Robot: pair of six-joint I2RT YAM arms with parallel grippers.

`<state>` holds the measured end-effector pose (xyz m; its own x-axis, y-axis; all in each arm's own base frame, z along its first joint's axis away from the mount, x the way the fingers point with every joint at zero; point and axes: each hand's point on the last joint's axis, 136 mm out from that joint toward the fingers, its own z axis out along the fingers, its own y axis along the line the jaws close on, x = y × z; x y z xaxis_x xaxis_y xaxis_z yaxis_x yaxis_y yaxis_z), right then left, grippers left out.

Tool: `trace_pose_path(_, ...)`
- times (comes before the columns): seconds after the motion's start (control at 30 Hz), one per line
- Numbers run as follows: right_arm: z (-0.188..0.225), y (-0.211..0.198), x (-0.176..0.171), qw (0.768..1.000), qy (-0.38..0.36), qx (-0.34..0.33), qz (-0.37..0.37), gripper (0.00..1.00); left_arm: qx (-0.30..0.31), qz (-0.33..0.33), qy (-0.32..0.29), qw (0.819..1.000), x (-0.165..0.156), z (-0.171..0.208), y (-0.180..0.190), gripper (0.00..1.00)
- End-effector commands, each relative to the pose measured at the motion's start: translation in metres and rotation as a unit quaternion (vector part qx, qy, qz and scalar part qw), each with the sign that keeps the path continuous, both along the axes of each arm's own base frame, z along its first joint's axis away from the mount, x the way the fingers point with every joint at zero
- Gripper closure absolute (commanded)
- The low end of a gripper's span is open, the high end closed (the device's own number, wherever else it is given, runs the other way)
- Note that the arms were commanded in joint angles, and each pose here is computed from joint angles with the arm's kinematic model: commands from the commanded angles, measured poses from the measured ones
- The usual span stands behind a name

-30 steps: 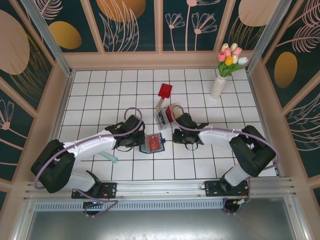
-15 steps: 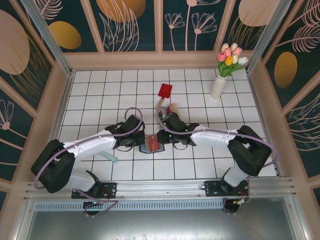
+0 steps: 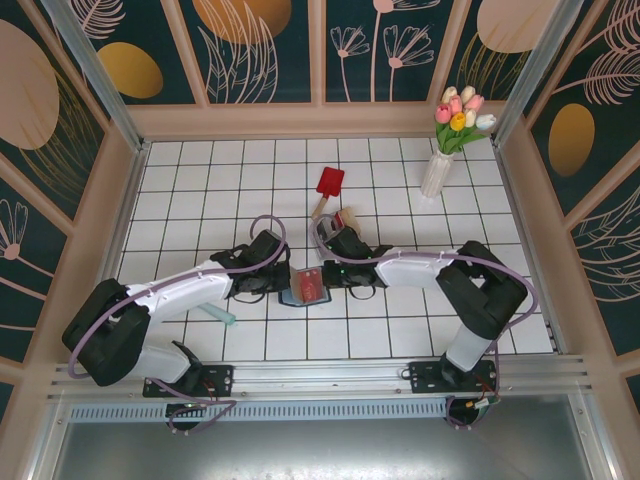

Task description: Put the credit cards into the card holder

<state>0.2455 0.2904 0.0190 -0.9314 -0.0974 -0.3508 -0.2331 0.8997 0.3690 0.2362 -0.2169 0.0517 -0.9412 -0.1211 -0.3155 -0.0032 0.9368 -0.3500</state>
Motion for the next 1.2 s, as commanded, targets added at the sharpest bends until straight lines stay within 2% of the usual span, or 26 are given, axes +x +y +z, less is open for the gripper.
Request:
trace_pose_path(0.0, -0.028, -0.057, -0.01, 0.993, 0.026, -0.098, -0.055, 0.82, 0.017, -0.008, 0.001, 1.0, -0.003, -0.002, 0.006, 1.0)
trace_pose_path(0.1, -0.017, -0.06, 0.0, 0.993, 0.011, -0.096, -0.068, 0.81, 0.017, -0.01, 0.002, 1.0, -0.004, -0.002, 0.006, 1.0)
trace_pose_path(0.33, 0.012, -0.032, 0.012, 0.998, -0.021, -0.061, -0.026, 0.79, 0.01, -0.019, 0.004, 1.0, -0.003, -0.001, 0.0, 1.0)
trace_pose_path(0.47, 0.032, -0.002, 0.01, 0.997, -0.053, -0.04, 0.026, 0.73, 0.005, -0.019, 0.004, 1.0, -0.002, -0.001, -0.002, 1.0)
trace_pose_path(0.63, 0.031, 0.024, -0.001, 0.996, -0.052, -0.044, 0.06, 0.65, 0.004, -0.02, 0.004, 1.0, -0.002, -0.001, -0.002, 1.0)
trace_pose_path(0.77, 0.019, 0.032, -0.006, 0.994, -0.048, -0.07, 0.065, 0.62, 0.002, -0.019, 0.002, 1.0, -0.001, 0.001, -0.003, 1.0)
trace_pose_path(0.93, 0.009, 0.02, -0.006, 0.989, -0.063, -0.129, 0.046, 0.6, 0.0, -0.015, 0.0, 1.0, -0.001, 0.002, -0.003, 1.0)
trace_pose_path(1.17, -0.001, 0.014, -0.013, 0.984, -0.063, -0.161, 0.047, 0.61, -0.001, -0.01, -0.004, 1.0, 0.0, 0.003, -0.001, 1.0)
